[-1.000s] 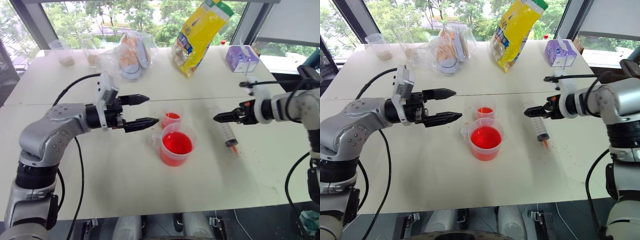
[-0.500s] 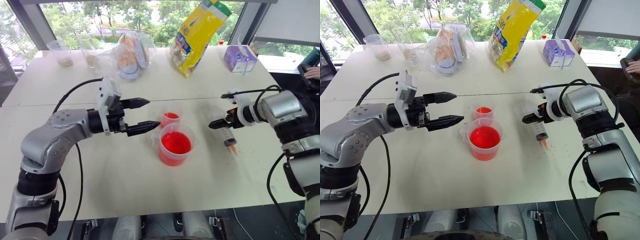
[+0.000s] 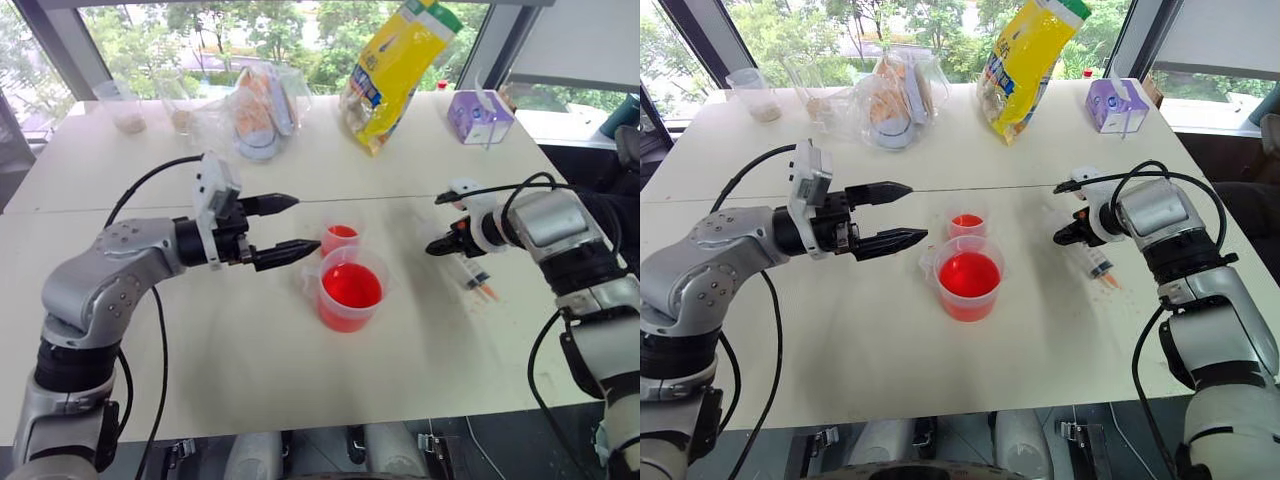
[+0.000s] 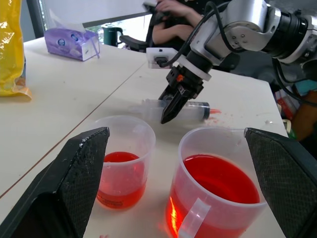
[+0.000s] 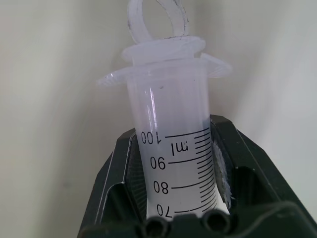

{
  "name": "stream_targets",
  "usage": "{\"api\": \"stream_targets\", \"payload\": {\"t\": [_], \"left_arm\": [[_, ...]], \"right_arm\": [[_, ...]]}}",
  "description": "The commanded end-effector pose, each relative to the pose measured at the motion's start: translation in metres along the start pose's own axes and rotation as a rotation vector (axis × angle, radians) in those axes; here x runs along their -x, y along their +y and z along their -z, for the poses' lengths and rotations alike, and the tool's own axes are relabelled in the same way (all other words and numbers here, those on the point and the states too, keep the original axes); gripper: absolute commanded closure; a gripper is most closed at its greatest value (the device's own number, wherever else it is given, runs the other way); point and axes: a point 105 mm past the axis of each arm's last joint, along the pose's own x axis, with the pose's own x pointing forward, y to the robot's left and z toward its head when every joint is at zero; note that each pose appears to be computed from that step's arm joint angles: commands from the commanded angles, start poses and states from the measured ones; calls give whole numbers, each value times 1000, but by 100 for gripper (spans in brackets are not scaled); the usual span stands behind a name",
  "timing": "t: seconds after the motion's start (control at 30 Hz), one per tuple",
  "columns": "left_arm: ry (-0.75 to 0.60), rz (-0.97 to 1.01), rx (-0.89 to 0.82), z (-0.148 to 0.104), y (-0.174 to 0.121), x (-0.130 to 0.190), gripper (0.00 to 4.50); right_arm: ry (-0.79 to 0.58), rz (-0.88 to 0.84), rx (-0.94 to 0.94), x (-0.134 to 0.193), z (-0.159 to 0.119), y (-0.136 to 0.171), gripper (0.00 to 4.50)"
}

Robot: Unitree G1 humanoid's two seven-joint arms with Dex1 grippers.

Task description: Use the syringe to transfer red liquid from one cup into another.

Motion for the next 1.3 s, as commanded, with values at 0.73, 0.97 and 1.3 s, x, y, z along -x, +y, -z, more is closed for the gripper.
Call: {"api": "stream_targets", "payload": {"t": [0.73,0.97,1.3], "left_arm": [[-102,181,-42,-53,11,-20,0],[-83,219,-48,-55,5,-23,0],[-65,248,-50,-53,2,-24,0]], "right_arm": [[-1262,-647,242,93,-53,182,310],[-1284,-577,295,64,-44,182,310],[-1262,-569,308,54,-35,181,310]]}}
